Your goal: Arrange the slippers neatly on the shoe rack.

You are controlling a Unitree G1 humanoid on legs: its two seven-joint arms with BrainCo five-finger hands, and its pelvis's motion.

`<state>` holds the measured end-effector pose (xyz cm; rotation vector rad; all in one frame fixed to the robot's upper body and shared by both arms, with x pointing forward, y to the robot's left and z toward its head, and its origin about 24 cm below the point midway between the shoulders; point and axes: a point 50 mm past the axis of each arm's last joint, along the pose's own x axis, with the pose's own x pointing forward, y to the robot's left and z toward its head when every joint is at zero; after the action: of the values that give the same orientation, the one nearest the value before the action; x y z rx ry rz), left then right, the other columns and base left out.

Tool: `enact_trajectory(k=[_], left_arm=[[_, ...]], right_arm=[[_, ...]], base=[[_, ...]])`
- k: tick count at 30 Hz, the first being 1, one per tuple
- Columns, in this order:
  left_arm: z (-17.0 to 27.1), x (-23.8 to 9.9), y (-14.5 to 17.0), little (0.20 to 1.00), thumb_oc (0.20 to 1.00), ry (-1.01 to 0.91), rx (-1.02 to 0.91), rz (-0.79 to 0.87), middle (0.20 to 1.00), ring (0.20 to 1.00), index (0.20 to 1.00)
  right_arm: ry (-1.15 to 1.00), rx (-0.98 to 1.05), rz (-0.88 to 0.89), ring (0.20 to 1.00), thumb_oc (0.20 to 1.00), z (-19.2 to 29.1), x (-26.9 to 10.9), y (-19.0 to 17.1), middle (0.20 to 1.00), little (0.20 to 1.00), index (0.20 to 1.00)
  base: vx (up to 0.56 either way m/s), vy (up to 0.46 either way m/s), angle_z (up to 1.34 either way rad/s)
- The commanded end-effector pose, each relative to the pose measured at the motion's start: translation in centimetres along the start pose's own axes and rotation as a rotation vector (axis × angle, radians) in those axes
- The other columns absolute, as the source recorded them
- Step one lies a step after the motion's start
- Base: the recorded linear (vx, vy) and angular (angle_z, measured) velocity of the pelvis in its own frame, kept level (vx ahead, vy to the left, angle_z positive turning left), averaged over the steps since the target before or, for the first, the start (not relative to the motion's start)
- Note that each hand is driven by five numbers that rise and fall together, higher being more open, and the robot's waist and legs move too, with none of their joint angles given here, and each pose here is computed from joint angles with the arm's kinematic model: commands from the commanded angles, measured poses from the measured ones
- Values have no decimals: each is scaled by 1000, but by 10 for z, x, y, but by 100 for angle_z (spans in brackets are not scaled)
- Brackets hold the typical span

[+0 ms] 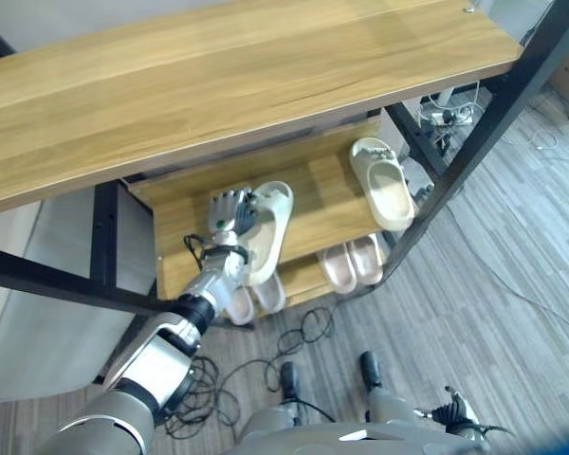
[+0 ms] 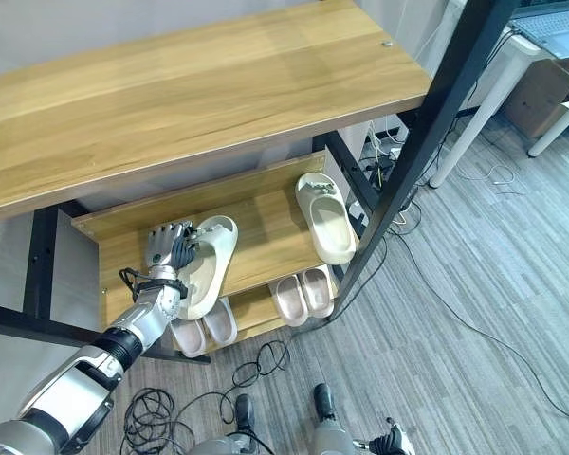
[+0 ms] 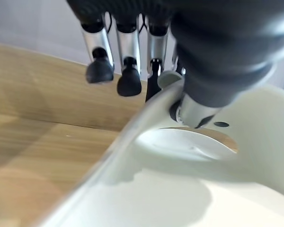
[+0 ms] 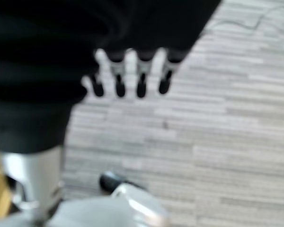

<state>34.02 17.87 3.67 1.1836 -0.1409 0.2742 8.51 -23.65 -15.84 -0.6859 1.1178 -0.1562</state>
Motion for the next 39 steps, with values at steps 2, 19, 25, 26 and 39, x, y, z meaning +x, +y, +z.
enact_trajectory(k=[2,19,25,26,39], left_arm=[[6,18,0,200,200,92,-83,-7,200,200,200],[49,31,1,200,200,105,-280,52,200,200,200],[60,31,-1,200,200,103,-321,50,200,200,200],[64,30,-2,200,200,105,-338,46,200,200,200],[92,27,-9,200,200,65,-376,14,200,200,200]], right_arm=[[-12,37,-101,1000,1000,16,12,-30,1000,1000,1000],[-33,56,-115,1000,1000,23,13,-30,1000,1000,1000],[-48,52,-122,1000,1000,28,14,-32,1000,1000,1000],[-48,52,-125,1000,1000,29,14,-33,1000,1000,1000],[-66,60,-131,1000,1000,41,17,-39,1000,1000,1000]], base=[[-6,-12,-10],[0,-20,-6],[0,0,0],[0,0,0],[0,0,0]])
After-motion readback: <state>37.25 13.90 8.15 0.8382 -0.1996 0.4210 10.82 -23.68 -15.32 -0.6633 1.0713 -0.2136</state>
